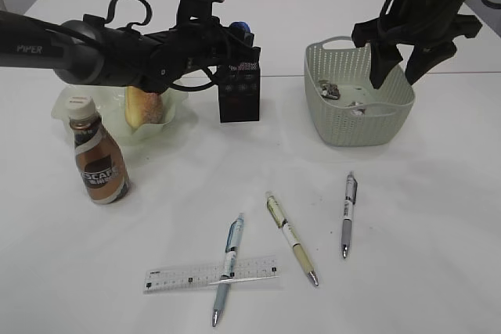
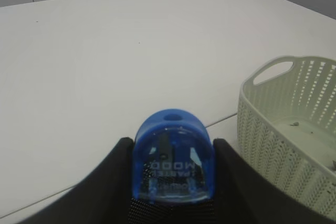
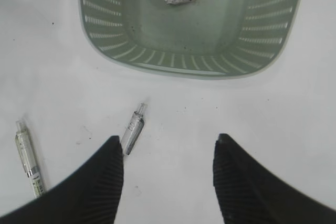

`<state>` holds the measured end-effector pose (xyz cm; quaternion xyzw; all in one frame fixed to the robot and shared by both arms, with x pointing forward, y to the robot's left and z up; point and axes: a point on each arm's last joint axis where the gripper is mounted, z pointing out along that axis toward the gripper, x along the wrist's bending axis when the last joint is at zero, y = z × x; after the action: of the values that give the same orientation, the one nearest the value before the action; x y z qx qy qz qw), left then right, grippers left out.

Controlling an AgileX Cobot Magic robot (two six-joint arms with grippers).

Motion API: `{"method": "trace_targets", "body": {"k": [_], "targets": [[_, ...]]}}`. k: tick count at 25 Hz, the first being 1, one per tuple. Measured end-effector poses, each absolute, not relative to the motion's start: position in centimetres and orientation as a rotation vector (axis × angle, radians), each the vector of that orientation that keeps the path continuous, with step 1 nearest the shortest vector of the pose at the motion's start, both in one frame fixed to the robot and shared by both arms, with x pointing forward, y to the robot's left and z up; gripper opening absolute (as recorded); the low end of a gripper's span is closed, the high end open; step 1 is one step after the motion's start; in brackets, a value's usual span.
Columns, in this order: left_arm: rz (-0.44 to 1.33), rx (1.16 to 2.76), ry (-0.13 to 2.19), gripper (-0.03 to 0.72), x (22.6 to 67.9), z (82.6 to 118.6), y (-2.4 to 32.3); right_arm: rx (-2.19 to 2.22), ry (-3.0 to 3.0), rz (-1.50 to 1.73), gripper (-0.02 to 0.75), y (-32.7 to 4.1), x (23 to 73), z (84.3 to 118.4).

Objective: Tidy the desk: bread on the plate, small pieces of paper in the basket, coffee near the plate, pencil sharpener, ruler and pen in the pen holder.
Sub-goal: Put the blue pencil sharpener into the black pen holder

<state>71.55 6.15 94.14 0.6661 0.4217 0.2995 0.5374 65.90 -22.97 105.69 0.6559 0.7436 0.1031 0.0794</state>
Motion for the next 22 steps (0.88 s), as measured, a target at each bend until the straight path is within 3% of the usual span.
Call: {"method": "trace_targets", "body": {"k": [22], "targets": [[0.713,1.585,1.004,0.329,71.55,94.14,6.15,1.962,2.225,0.308,0.404,-22.97,65.90,105.69]]}}
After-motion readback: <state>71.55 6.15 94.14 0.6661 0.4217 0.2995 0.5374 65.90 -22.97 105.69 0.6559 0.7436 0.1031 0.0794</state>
